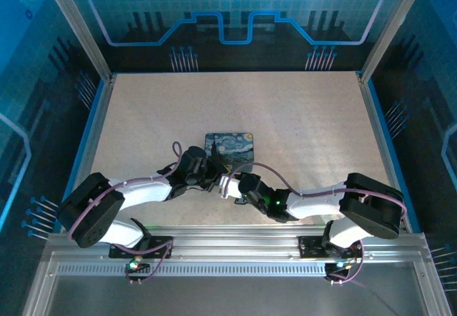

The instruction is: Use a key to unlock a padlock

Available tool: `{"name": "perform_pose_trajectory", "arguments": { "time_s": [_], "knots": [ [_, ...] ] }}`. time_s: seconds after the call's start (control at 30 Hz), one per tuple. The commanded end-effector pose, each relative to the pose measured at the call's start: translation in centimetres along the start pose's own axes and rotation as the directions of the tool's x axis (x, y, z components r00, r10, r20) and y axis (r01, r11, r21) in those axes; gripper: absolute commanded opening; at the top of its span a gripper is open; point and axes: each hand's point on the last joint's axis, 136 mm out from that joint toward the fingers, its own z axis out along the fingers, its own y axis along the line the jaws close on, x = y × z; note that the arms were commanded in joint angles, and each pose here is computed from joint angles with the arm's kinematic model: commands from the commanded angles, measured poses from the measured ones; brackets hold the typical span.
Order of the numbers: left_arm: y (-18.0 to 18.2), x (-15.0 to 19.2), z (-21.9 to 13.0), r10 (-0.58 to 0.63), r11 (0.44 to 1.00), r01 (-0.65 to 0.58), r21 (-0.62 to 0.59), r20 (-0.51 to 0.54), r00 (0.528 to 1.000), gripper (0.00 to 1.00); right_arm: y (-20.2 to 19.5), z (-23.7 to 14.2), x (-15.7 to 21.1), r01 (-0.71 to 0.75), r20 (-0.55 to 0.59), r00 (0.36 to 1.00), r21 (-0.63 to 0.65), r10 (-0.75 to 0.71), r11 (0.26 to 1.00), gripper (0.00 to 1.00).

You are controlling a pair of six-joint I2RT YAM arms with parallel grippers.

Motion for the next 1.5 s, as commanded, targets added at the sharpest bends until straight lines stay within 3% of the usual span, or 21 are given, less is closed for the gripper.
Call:
{"name": "perform_pose_trajectory", "arguments": {
  "time_s": [0.0,0.3,0.6,1.13,1.47],
  "knots": [
    [-2.0,1.0,-0.4,0.009,0.998,-0.006,0.062,-0.043,0.999,0.00,-1.8,-0.3,-2.1,-0.154,0.052,0.987,0.055,0.151,0.987,0.00],
    [-1.8,0.9,-0.3,0.005,0.998,-0.002,0.060,-0.044,0.999,0.00,-2.6,0.0,-2.8,-0.429,0.069,0.902,0.049,0.425,0.902,0.00],
    [-1.5,0.9,-0.3,0.002,0.998,0.000,0.057,-0.041,0.999,0.00,-2.6,0.0,-2.7,-0.700,0.108,0.710,0.005,0.696,0.714,0.00],
    [-1.3,0.9,-0.2,-0.001,0.998,0.003,0.055,-0.039,0.999,0.00,-1.8,0.5,-1.7,-0.830,0.074,0.552,-0.042,0.831,0.556,0.00],
    [-1.2,0.8,-0.3,-0.002,0.999,0.004,0.054,-0.035,0.999,0.00,-1.7,0.6,-1.2,-0.862,0.049,0.502,-0.044,0.863,0.504,0.00]
  ]
}}
